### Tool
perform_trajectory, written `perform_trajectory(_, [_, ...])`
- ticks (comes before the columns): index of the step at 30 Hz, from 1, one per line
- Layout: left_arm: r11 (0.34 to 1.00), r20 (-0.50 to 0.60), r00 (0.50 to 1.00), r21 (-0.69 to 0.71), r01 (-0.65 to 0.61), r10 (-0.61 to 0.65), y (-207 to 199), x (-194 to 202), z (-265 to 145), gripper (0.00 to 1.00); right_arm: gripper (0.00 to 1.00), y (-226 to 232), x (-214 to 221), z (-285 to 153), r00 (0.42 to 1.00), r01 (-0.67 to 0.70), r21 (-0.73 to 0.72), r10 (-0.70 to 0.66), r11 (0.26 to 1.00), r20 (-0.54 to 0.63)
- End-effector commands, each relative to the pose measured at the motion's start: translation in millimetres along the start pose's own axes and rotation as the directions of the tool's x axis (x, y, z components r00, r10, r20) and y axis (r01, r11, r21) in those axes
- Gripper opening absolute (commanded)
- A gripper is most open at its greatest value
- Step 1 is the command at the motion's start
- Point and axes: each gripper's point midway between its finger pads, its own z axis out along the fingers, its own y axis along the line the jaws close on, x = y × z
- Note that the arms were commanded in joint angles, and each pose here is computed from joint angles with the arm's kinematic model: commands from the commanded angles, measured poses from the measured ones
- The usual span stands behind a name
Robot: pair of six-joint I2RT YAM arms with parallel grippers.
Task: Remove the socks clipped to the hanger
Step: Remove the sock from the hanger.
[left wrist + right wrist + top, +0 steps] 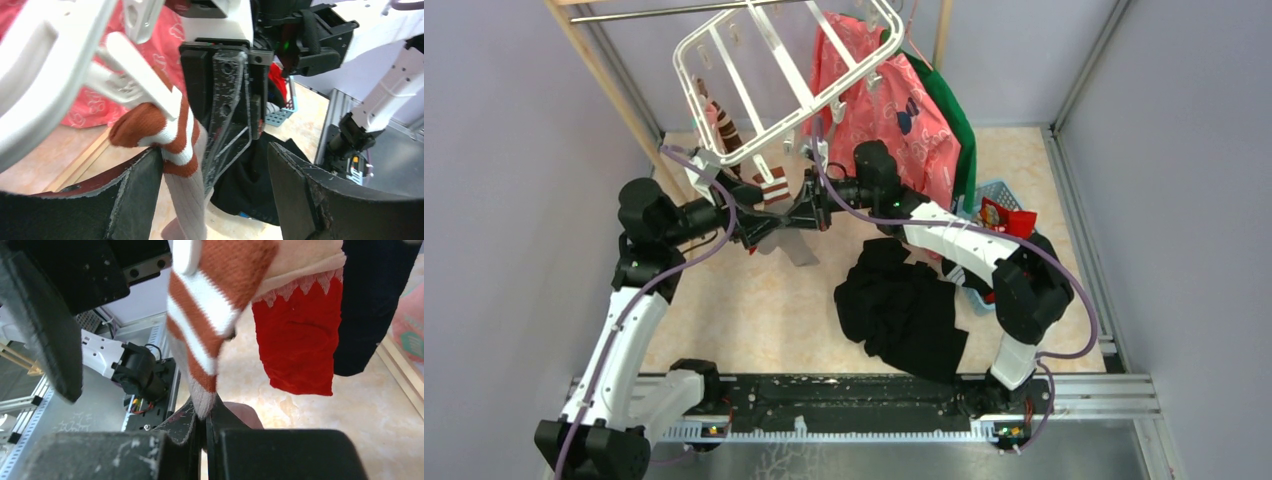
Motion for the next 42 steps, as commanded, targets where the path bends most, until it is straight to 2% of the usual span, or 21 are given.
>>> perform_trajectory(1, [0.992,0.021,0.997,-0.106,-0.066,0.069,14.7,-7.2,-11.3,0.82,0.0,38.8,-37.2,-9.6,0.993,0.096,-0.08,-0.089,0.992,0.082])
perform_trajectory(6, [0.996,-0.005,0.998,-0.059,-0.069,0.069,8.4,7.8,-16.8,0.82,0.0,57.8,-47.7,-17.3,0.99,0.105,-0.119,-0.092,0.987,0.109])
perform_trajectory(13, [0.996,0.02,0.999,0.077,-0.032,0.031,-10.7,14.4,-13.7,0.59,0.0,67.2,-50.4,-21.2,0.987,0.1,-0.14,-0.081,0.985,0.136])
perform_trajectory(19, [0.99,0.023,1.0,0.14,0.0,-0.004,-20.5,19.3,-13.8,0.33,0.0,64.0,-53.4,-20.5,0.987,0.089,-0.119,-0.072,0.989,0.143])
perform_trajectory(21, [0.989,0.028,1.0,0.151,0.004,-0.008,-22.4,18.9,-13.8,0.2,0.07,61.7,-55.9,-20.4,0.987,0.084,-0.1,-0.069,0.991,0.144])
perform_trajectory(24, [0.987,0.026,1.0,0.163,0.012,-0.016,-24.6,18.6,-14.0,0.0,0.28,57.1,-63.4,-21.9,0.987,0.078,-0.063,-0.068,0.995,0.148])
perform_trajectory(30, [0.978,0.018,1.0,0.206,0.014,-0.018,-31.0,19.6,-15.0,0.0,0.54,39.6,-97.1,-36.1,0.975,0.007,0.003,-0.008,1.0,0.22])
perform_trajectory(34, [0.975,0.015,1.0,0.223,0.023,-0.027,-32.6,20.1,-14.8,0.0,0.74,36.9,-113.9,-39.6,0.968,-0.015,-0.021,0.019,1.0,0.25])
perform_trajectory(37, [0.973,0.013,1.0,0.232,0.024,-0.027,-33.1,19.6,-14.5,0.0,0.79,35.5,-119.4,-35.3,0.967,-0.029,-0.038,0.038,0.999,0.252])
perform_trajectory(42, [0.973,0.011,0.999,0.23,0.031,-0.034,-31.6,20.2,-13.7,0.0,0.79,35.7,-124.5,-23.0,0.969,-0.039,-0.061,0.053,0.997,0.24])
